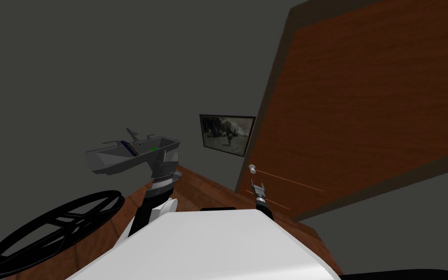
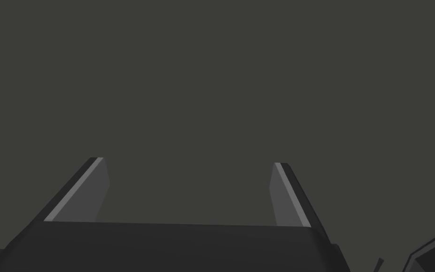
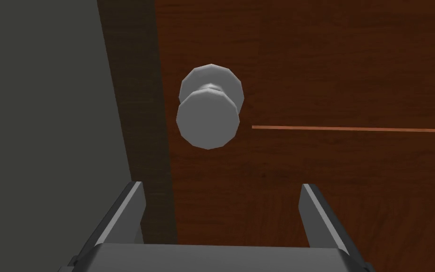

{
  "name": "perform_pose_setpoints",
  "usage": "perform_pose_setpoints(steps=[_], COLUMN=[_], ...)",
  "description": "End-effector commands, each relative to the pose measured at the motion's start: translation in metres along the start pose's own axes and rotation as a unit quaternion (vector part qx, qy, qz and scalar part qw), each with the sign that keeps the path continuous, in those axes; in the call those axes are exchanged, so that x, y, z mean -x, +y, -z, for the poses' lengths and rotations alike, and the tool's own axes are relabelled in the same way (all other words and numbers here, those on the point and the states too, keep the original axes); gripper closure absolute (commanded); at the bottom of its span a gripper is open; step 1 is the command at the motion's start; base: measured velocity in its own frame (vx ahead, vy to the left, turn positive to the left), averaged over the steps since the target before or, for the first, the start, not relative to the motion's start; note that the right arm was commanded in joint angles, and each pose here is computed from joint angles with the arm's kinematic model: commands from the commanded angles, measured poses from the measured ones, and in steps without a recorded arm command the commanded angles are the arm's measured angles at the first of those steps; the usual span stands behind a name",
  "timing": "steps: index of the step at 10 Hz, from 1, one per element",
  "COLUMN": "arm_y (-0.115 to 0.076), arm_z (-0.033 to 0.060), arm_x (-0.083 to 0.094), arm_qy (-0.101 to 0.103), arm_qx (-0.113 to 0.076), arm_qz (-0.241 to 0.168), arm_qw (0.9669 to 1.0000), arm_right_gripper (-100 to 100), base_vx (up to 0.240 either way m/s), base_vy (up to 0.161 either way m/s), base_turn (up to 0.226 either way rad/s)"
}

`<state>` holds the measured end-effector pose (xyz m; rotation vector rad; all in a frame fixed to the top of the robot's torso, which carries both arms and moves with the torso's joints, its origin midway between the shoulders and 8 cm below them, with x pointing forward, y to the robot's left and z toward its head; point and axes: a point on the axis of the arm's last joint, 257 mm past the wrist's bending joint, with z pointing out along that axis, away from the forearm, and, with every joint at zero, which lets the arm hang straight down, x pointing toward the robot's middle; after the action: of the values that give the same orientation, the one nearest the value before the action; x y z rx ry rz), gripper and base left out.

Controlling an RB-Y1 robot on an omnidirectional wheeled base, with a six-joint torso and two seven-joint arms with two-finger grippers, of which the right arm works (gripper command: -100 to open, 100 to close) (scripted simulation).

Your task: Pull the door open

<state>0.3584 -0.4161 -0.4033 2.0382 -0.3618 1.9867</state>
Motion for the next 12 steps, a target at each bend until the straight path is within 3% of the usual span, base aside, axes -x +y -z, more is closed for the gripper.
perform_pose_setpoints(steps=[1,3,5,6,7,12], arm_y=[0.022,0.044,0.054,0.050,0.050,0.050], arm_z=[0.0007,0.0006,-0.0074,-0.0014,-0.0014,-0.0014], arm_x=[0.002,0.002,-0.008,-0.003,-0.003,-0.003], arm_qy=[-0.004,-0.003,0.010,0.003,0.003,0.003], arm_qx=[0.011,0.022,0.026,0.024,0.024,0.024], arm_qz=[0.000,0.000,-0.006,-0.003,-0.003,-0.003], arm_qw=[0.9999,0.9997,0.9996,0.9997,0.9997,0.9997], arm_right_gripper=[-100,-100,-100,-100,100,100], base_vx=[0.193,0.187,0.205,0.094,-0.016,-0.016], base_vy=[-0.027,-0.025,-0.018,-0.008,0.005,0.003], base_turn=[0.097,0.104,0.131,0.030,-0.014,0.003])
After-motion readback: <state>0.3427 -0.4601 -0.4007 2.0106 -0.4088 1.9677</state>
